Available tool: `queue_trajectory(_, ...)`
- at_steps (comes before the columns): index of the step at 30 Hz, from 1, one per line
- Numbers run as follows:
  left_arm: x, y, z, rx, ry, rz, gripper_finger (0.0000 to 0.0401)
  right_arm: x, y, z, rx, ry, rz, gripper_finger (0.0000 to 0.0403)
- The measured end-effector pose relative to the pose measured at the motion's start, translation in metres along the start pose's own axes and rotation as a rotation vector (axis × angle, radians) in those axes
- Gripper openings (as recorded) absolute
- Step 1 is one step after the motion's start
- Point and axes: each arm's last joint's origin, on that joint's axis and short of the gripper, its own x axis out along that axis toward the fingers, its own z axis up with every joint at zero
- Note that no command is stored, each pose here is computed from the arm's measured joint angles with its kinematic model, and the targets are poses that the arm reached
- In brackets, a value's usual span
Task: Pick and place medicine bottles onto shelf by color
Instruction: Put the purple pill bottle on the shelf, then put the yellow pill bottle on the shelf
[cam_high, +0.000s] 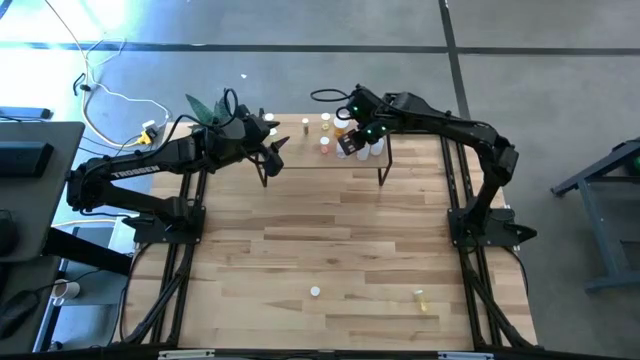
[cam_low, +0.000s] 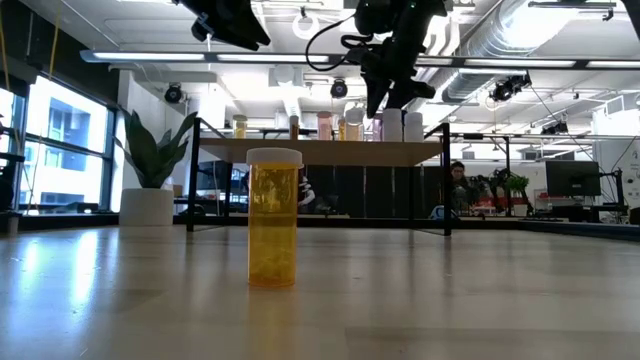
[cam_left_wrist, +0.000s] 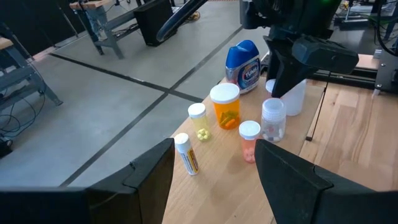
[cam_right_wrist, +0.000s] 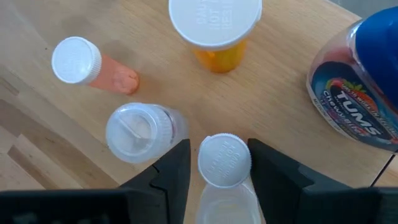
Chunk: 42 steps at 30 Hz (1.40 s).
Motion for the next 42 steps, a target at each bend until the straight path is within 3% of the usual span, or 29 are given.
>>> queue_trajectory(11, 0.000, 0.000, 0.000, 0.000, 0.000, 0.000, 0.0211, -0.005, 0.001, 0.002, -0.026, -0.043, 0.015, 0.0178)
queue_trajectory(23, 0.000, 0.000, -0.001, 0.005, 0.012, 0.002, 0.0211, -0.043, -0.004, -0.001, -0.039, -0.156, 0.015, 0.0177)
queue_trajectory(28, -0.001, -0.002, -0.007, -0.031, 0.068, -0.010, 0.0211, -0.067, 0.004, -0.012, -0.047, -0.205, 0.051, 0.0177)
queue_trajectory(32, -0.004, -0.006, -0.011, -0.021, 0.105, -0.030, 0.0211, -0.080, 0.013, -0.024, -0.111, -0.242, 0.001, 0.0177)
queue_trajectory(42, -0.015, -0.024, -0.010, 0.006, 0.092, -0.112, 0.0211, -0.088, 0.026, -0.062, -0.182, -0.097, -0.121, 0.0177)
